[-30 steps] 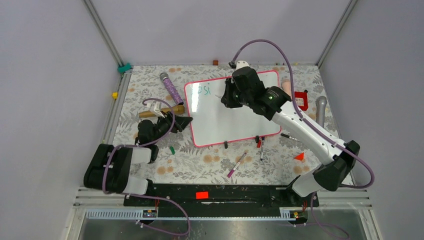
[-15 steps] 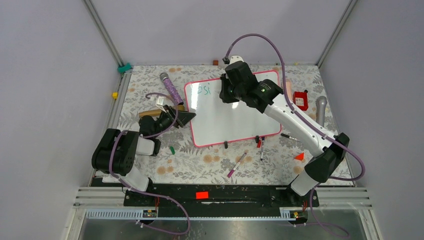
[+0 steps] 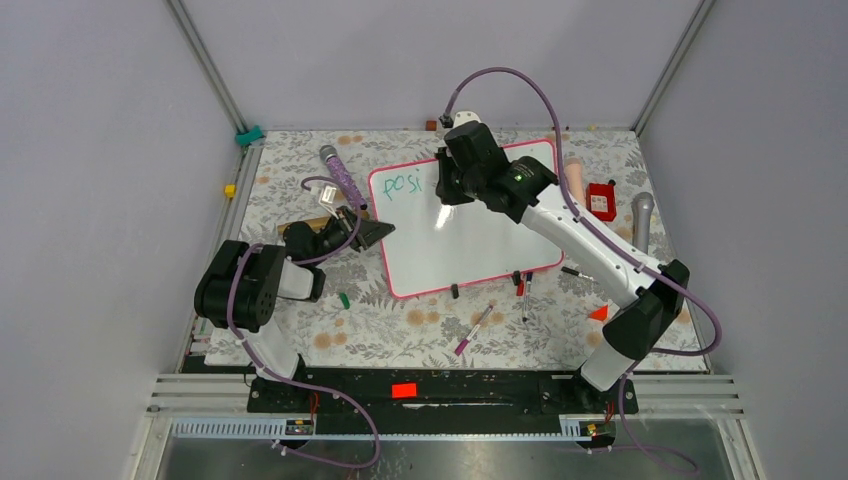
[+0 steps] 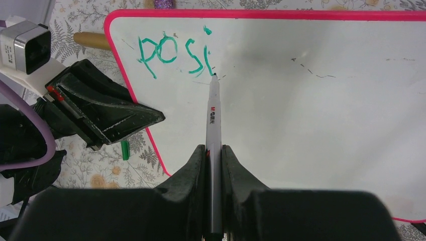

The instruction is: Write a sentence on the whiteboard

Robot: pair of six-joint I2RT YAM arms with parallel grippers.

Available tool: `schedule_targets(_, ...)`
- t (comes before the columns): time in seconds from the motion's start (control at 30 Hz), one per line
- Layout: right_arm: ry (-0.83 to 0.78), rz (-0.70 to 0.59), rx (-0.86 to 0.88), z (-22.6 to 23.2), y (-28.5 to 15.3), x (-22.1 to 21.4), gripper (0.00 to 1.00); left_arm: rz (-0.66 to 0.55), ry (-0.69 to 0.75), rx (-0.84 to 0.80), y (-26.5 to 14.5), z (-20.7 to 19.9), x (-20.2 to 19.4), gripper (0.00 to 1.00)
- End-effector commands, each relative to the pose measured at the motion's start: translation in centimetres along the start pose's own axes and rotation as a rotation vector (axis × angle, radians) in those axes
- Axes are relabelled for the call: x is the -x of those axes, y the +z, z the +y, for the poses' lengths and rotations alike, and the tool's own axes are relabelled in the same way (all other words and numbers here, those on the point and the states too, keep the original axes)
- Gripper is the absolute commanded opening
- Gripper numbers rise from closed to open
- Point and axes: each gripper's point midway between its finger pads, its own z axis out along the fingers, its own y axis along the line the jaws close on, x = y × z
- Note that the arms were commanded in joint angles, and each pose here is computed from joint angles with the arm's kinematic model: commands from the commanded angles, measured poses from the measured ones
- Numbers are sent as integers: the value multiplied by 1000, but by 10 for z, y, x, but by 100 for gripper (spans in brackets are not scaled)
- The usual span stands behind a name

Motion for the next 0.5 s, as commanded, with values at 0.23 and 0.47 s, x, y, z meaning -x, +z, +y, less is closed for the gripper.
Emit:
schedule_targets(0.23,-18,-43,3,6,2,14,0,8,86,-90,3,-17,6,0)
schedule_targets(0.47,-21,-42,-25,4,8,17,0,1,88,-78,1,-15,6,0)
